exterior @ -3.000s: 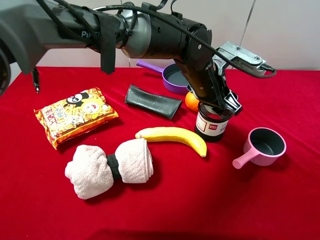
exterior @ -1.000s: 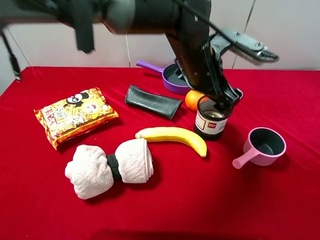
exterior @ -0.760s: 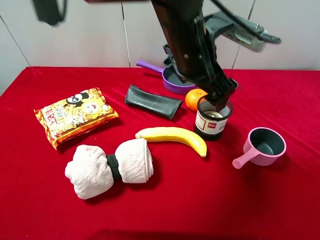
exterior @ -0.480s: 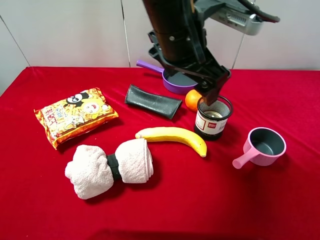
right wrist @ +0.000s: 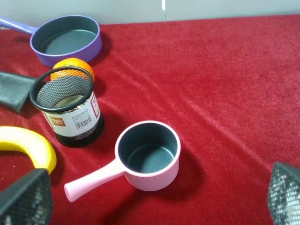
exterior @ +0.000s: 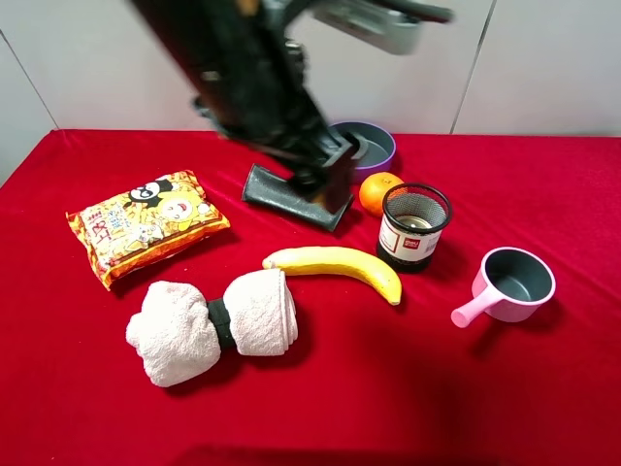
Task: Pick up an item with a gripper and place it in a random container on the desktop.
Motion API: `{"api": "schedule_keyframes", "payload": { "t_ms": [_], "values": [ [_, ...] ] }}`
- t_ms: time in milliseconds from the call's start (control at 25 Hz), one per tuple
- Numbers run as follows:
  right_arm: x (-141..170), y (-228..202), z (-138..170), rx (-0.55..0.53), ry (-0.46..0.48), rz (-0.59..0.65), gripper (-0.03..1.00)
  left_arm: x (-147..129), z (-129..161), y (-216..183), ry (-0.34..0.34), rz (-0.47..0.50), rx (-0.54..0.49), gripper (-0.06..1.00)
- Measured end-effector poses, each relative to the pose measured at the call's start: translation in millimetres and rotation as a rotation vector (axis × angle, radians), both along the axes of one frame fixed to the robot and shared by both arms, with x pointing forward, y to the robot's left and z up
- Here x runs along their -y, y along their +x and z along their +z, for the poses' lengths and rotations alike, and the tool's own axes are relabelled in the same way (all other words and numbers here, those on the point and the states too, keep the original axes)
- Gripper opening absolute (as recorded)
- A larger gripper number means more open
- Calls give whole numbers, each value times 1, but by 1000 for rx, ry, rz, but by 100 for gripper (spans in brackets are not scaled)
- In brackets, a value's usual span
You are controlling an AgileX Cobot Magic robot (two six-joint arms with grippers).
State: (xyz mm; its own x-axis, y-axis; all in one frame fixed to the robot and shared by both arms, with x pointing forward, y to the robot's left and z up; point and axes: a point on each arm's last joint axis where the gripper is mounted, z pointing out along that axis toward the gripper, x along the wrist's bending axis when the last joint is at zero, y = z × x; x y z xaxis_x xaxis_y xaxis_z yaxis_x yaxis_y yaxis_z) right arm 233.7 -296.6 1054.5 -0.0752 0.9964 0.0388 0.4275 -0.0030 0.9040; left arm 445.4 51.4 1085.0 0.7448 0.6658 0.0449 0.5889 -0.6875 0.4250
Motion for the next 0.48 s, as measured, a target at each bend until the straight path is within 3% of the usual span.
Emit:
{"api": "schedule_keyframes", "payload": {
  "t_ms": [320, 480],
  "values": [
    [0, 0, 0, 0, 0, 0, 69, -63, 2, -39, -4, 157, 40, 99],
    [0, 0, 0, 0, 0, 0, 69, -90, -9, -60, 17, 185, 18, 99]
  ]
}}
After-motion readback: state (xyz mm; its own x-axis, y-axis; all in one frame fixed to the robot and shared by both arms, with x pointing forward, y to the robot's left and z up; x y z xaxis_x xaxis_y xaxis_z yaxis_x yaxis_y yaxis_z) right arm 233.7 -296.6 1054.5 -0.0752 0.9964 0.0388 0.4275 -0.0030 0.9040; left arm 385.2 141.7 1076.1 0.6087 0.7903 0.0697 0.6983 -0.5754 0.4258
